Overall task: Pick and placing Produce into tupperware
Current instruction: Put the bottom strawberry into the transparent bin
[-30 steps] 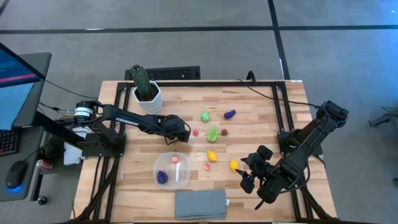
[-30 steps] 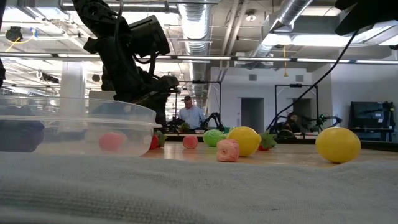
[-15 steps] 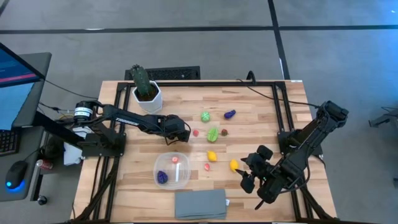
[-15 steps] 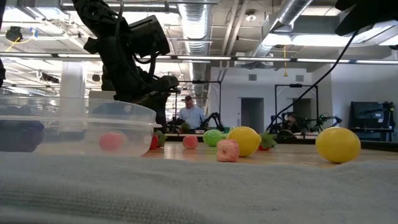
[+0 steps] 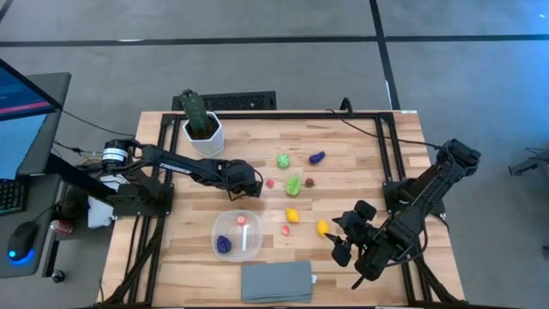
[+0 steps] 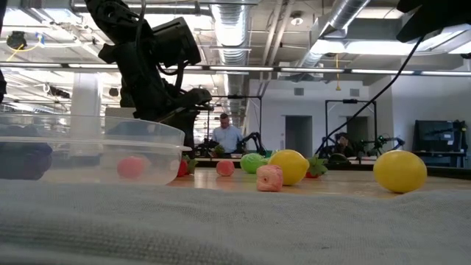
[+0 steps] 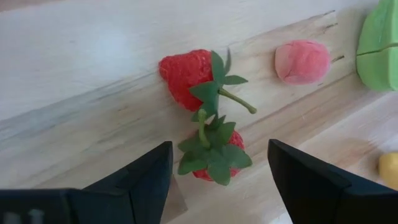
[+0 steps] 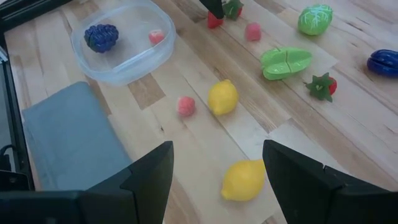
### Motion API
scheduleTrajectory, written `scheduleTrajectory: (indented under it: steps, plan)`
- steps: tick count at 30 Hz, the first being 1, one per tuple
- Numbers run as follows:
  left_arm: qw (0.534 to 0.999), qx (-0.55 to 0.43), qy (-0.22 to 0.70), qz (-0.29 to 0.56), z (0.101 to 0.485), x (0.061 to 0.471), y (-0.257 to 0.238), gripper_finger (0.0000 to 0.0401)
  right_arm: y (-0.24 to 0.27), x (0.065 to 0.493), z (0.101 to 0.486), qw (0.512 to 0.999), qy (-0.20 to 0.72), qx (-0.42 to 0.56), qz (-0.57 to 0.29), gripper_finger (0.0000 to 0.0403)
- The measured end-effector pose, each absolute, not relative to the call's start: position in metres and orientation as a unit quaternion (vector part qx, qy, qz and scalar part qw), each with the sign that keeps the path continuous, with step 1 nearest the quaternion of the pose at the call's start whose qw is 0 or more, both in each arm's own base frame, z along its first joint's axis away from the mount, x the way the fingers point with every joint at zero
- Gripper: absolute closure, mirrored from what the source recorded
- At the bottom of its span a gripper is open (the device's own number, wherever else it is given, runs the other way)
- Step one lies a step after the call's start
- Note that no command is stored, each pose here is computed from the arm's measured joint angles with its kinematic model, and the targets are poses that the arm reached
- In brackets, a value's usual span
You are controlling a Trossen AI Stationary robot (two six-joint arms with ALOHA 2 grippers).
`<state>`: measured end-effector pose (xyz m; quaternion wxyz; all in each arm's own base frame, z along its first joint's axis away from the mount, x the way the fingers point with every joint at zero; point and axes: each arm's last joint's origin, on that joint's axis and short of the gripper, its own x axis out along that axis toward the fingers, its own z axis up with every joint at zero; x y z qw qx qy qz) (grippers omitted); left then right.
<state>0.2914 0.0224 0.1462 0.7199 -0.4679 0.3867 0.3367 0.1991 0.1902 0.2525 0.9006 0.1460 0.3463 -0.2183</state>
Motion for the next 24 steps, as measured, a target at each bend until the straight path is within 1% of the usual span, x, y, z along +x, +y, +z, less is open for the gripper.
scheduleTrajectory:
  steps: [4, 9, 18, 21, 24]
  plan:
    - [0.732, -0.463, 0.382, 0.323, 0.148, 0.294, 0.020, 0.0158, 0.189, 0.198, 0.247, 0.899, 0.347, 0.147, -0.222, 0.0132]
    - [0.729, -0.452, 0.393, 0.332, 0.152, 0.295, 0.021, 0.0154, 0.187, 0.196, 0.236, 0.893, 0.345, 0.169, -0.235, 0.0132]
    - [0.724, -0.443, 0.401, 0.345, 0.155, 0.294, 0.022, 0.0154, 0.188, 0.196, 0.236, 0.896, 0.344, 0.165, -0.228, 0.0132]
    - [0.711, -0.442, 0.423, 0.346, 0.145, 0.297, 0.022, 0.0153, 0.188, 0.197, 0.236, 0.898, 0.345, 0.157, -0.225, 0.0132]
    - [0.702, -0.433, 0.452, 0.340, 0.137, 0.310, 0.020, 0.0153, 0.188, 0.197, 0.236, 0.898, 0.346, 0.154, -0.225, 0.0132]
